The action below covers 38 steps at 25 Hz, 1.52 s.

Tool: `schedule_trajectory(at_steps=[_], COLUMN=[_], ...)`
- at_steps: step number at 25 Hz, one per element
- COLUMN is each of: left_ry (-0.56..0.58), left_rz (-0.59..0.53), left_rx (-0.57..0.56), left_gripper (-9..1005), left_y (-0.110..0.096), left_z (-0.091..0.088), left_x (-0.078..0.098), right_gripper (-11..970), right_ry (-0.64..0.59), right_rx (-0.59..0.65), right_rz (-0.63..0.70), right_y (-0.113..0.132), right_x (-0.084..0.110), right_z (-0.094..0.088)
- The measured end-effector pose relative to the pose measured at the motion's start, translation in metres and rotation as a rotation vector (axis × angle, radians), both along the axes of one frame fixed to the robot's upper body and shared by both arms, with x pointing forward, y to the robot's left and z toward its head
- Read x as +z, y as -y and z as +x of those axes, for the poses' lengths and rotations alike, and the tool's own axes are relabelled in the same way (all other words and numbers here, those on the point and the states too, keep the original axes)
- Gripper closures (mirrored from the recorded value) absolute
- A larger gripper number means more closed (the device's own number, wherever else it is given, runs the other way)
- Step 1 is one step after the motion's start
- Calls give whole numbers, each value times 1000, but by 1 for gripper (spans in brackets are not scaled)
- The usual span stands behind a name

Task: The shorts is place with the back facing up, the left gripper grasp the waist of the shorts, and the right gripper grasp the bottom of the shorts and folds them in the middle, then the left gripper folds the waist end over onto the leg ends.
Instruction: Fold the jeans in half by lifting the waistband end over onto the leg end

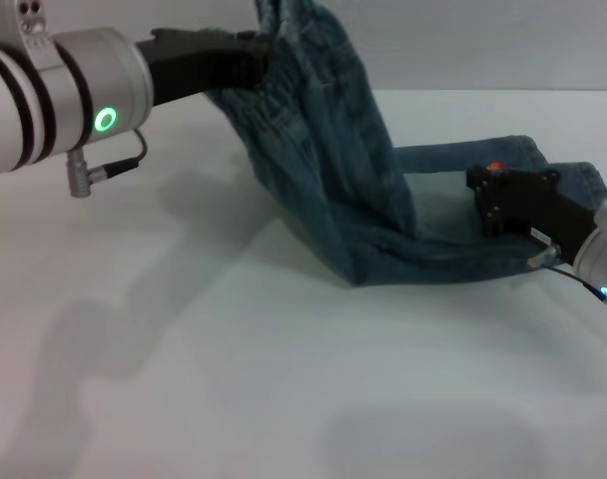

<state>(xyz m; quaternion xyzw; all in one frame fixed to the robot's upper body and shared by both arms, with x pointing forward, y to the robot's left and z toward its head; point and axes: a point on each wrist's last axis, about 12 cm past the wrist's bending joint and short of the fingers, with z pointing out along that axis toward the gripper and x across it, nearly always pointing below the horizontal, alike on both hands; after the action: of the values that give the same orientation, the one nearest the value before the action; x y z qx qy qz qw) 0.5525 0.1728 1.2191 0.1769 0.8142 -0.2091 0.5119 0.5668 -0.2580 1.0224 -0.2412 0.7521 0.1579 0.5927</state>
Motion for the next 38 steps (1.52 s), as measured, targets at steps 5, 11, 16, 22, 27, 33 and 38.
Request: schedule_trajectory(at_steps=[5, 11, 16, 22, 27, 33, 38], left_ry=[45, 75, 79, 88, 97, 104, 106], left_rz=[-14, -27, -26, -35, -41, -37, -45], left_rx=[-44, -74, -91, -111, -134, -154, -156], left_gripper=[896, 897, 900, 902, 904, 905, 905], left_y=[11, 18, 23, 30, 36, 42, 43], left_z=[-6, -12, -14, -16, -15, -15, -15], left_x=[14, 24, 25, 26, 29, 29, 29], right_gripper=[960, 960, 961, 961, 960, 960, 961], right_ry=[-11, -22, -26, -57, -94, -118, -107], right_rx=[35, 91, 112, 168, 233, 261, 285], right_rz=[2, -9, -14, 1, 2, 25, 21], right_y=[-12, -26, -31, -46, -59, -67, -74], right_x=[1, 3, 3, 5, 7, 12, 15], right_z=[5, 10, 11, 14, 17, 20, 22])
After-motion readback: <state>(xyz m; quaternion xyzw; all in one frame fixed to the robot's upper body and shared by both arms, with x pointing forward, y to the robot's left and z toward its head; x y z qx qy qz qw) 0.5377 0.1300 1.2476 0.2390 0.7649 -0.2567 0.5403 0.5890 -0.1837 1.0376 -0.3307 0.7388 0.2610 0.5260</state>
